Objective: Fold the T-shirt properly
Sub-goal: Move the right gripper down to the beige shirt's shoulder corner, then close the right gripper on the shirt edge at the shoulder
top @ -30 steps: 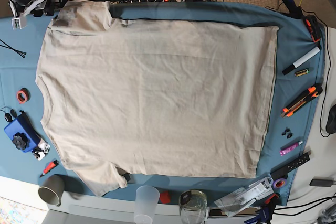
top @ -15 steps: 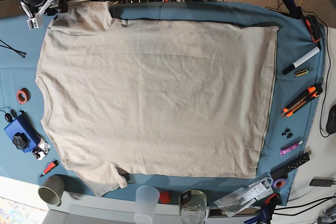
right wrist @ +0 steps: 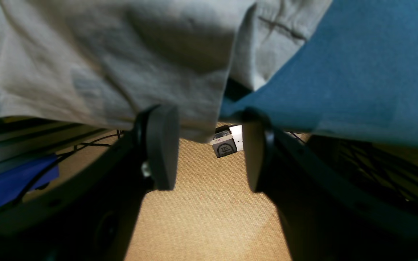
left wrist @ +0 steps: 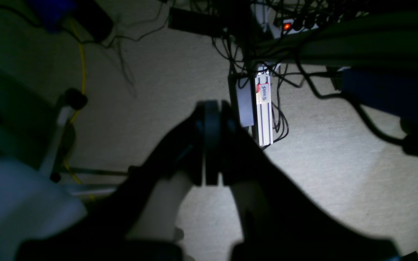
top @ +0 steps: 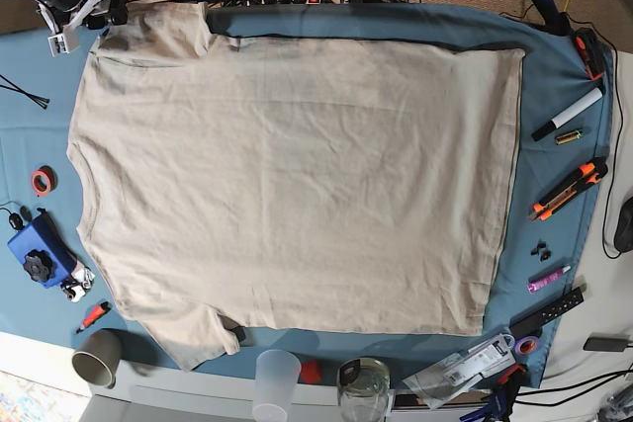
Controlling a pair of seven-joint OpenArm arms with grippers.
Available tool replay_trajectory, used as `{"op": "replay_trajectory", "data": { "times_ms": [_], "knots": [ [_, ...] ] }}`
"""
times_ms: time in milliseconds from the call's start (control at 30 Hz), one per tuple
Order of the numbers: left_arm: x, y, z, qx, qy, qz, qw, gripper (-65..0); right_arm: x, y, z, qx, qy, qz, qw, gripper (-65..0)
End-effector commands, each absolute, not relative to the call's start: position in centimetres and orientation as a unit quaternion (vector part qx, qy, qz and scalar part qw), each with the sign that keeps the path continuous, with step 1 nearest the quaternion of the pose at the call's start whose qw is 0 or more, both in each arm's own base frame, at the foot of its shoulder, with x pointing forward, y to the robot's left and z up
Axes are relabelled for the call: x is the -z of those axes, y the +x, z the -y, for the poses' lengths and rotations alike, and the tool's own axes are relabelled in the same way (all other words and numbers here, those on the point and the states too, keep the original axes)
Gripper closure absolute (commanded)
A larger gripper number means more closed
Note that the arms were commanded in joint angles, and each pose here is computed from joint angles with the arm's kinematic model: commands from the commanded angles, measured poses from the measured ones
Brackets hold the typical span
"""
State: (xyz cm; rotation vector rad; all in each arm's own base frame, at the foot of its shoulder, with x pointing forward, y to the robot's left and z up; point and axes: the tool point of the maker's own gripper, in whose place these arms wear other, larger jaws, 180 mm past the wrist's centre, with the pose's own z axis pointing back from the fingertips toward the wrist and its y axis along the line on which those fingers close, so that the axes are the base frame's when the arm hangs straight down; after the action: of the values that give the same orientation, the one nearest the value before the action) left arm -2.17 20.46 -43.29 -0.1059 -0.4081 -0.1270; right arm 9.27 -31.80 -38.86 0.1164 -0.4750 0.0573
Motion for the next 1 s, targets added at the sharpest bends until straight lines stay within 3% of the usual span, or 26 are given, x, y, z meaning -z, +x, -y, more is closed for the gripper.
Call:
{"op": "replay_trajectory", "data": {
  "times_ms": [0,67,200,267,567,800,967],
  "knots": [
    [42.8,-2.3,-20.6,0.067,-0.051,0.206,0.975,0.0,38.0,10.8,31.8,-0.030,0.059,0.267,0.961,-28.5],
    [42.7,-2.2,-20.6,0.067,-0.051,0.207,0.975,0.0,38.0,11.0,31.6,-0.032,0.063,0.268,0.961,-24.4],
    [42.7,-2.2,-20.6,0.068,-0.051,0.207,0.975,0.0,38.7,11.0,30.2,-0.044,0.081,0.258,0.962,-4.2],
    [42.7,-2.1,-20.5,0.068,-0.051,0.208,0.974,0.0,39.2,10.8,29.3,-0.052,0.092,0.249,0.963,0.0],
    [42.7,-2.1,-20.5,0.068,-0.051,0.208,0.974,0.0,38.9,10.7,26.2,-0.072,0.143,0.238,0.958,0.0],
    [42.7,-2.1,-20.5,0.068,-0.051,0.209,0.974,0.0,33.6,12.9,25.4,-0.091,0.131,0.315,0.935,0.0],
    [42.7,-2.0,-20.5,0.068,-0.051,0.210,0.974,0.0,33.3,12.8,25.2,-0.089,0.127,0.318,0.935,0.0]
  ]
}}
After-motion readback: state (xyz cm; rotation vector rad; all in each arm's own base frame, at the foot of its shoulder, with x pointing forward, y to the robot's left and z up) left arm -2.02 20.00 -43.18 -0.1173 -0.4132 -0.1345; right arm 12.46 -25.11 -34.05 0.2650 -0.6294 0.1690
